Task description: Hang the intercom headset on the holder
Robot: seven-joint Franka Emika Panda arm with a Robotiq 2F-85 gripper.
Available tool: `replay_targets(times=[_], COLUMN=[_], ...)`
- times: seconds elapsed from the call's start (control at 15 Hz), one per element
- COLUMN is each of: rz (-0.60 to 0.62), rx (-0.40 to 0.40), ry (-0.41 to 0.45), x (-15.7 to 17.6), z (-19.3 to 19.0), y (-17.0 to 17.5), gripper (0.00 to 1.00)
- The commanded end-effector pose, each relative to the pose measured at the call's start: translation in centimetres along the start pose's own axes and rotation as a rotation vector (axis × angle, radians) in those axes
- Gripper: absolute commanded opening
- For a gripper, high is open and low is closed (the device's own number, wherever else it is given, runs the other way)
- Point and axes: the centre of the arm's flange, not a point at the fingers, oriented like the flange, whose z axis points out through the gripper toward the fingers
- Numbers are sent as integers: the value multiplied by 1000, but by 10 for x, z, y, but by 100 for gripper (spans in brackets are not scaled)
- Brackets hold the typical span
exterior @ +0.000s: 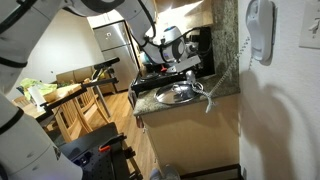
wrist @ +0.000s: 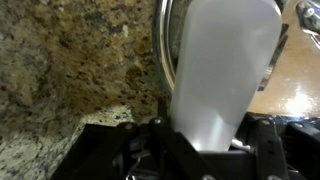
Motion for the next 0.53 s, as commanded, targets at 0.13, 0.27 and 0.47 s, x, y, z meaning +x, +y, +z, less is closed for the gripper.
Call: replay_targets(times=[0.13,0.27,0.47], rz=[-1,-15,-41], rx=[-14,-30,-62], ry=[-7,-11,-9], x=[-2,-3,1], z=[-1,-6,-11], y=[-5,-10,-18], gripper=[34,34,34])
